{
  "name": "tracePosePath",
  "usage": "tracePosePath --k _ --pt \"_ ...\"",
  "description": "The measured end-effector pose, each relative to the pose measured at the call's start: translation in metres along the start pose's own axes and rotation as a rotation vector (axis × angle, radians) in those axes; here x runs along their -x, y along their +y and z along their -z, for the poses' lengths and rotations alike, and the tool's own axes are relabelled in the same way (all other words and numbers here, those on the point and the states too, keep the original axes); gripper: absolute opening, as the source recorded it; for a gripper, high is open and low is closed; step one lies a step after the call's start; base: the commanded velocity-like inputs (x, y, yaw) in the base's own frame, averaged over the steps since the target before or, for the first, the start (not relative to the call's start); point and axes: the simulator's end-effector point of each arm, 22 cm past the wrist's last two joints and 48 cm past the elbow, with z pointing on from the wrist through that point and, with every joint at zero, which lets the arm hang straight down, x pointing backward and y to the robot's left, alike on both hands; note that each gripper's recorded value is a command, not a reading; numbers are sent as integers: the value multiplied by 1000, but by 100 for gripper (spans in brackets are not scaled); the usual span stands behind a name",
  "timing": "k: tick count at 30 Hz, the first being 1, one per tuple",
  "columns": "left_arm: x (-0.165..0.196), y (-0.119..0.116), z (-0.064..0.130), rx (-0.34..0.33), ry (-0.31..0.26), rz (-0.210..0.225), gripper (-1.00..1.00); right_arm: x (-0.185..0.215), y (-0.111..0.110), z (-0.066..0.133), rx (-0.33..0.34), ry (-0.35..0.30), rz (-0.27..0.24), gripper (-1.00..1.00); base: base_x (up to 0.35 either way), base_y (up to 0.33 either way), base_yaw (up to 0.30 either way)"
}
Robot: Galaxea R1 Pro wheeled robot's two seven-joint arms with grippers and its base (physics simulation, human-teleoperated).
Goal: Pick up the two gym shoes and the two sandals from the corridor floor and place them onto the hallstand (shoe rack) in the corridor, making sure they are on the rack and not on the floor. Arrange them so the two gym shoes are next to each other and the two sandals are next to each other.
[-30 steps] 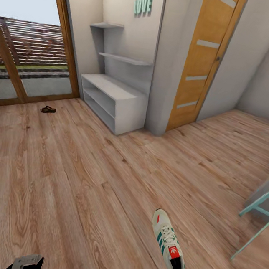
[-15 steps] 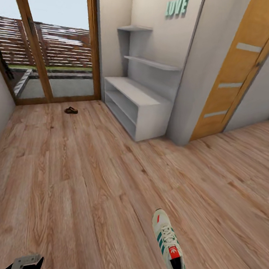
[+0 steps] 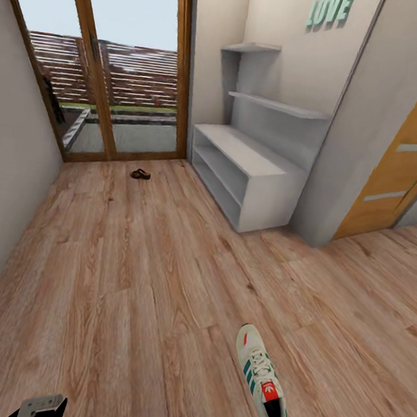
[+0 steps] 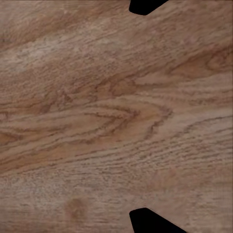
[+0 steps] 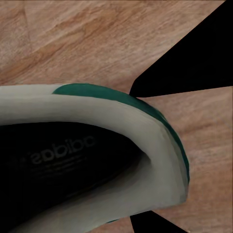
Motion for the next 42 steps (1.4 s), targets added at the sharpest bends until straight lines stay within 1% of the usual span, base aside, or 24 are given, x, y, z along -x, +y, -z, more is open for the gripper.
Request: tracePosePath --k 9,29,33,42 --pt "0 0 0 0 0 0 100 0 0 0 0 0 0 -100 335 0 81" --pt "2 -1 0 -1 -5 2 100 3 -1 0 -2 -7 -1 -100 338 0 246" --pt "2 -1 0 -2 -5 2 100 3 0 0 7 -7 8 -100 338 0 50" --pt "2 -1 0 -2 -5 2 100 3 1 0 9 -7 10 -100 338 0 6"
